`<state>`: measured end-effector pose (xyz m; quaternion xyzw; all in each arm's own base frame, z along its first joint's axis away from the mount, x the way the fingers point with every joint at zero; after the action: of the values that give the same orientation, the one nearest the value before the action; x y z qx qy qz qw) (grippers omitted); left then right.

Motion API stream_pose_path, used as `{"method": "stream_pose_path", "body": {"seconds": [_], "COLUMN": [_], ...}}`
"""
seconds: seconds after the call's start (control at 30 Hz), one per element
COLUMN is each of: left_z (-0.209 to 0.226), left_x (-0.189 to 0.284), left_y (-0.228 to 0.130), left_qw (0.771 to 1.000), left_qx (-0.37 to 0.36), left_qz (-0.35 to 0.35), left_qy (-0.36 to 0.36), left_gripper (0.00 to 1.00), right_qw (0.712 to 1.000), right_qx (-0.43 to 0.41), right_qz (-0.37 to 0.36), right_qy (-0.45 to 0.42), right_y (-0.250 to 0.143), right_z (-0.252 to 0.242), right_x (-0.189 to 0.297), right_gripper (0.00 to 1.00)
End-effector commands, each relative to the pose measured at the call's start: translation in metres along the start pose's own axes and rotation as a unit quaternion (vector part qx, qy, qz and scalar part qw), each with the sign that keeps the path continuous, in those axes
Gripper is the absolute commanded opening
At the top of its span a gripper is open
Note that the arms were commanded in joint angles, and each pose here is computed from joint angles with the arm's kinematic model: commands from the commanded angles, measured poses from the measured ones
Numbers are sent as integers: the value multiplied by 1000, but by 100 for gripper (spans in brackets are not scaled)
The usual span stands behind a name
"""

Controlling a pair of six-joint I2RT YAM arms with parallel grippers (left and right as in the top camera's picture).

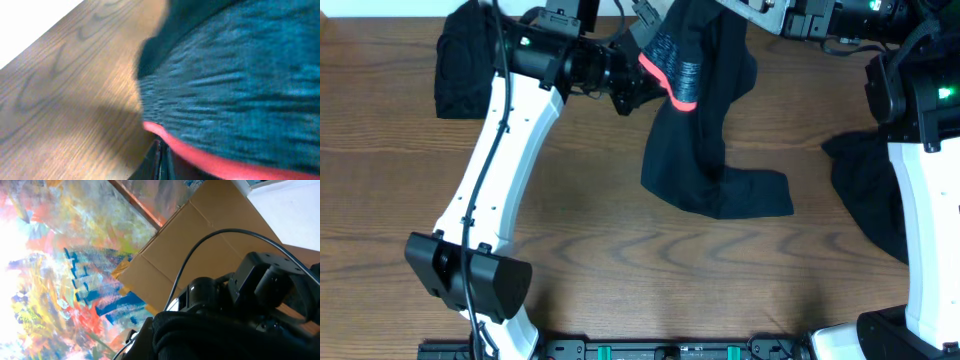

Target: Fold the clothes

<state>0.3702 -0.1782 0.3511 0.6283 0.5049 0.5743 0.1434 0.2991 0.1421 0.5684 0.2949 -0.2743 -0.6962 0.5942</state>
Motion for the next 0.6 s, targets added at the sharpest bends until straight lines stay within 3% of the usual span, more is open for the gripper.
{"method": "stream_pose_path", "body": {"seconds": [0.0, 0.57], "left_z": [12, -4], "left_x": [7, 38], "left_y": [-6, 0], "left_qw": [999, 998], "left_qx": [39, 28], "left_qz": [10, -13], "left_qy": [32, 50], "left_gripper": [6, 6], "right_qw": [1000, 999], "right_qx": [24, 27], "right_qz": [-5, -18], "right_qy": [1, -18], "right_y": [2, 7], "right_z": [9, 3], "right_x": [5, 18], "right_gripper": [1, 1]}}
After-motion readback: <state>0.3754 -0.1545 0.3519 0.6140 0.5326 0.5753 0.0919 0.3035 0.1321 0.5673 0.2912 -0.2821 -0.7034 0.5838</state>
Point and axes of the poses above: each gripper's point midway between its finger pads, its own x axis back along the fingers, its own z axis along the line the jaws close on, y = z × x, the point moved 9 cm from there along x, back along the fingers, and after that the axes turned 5 degrees about x, right-handed, at the moved point
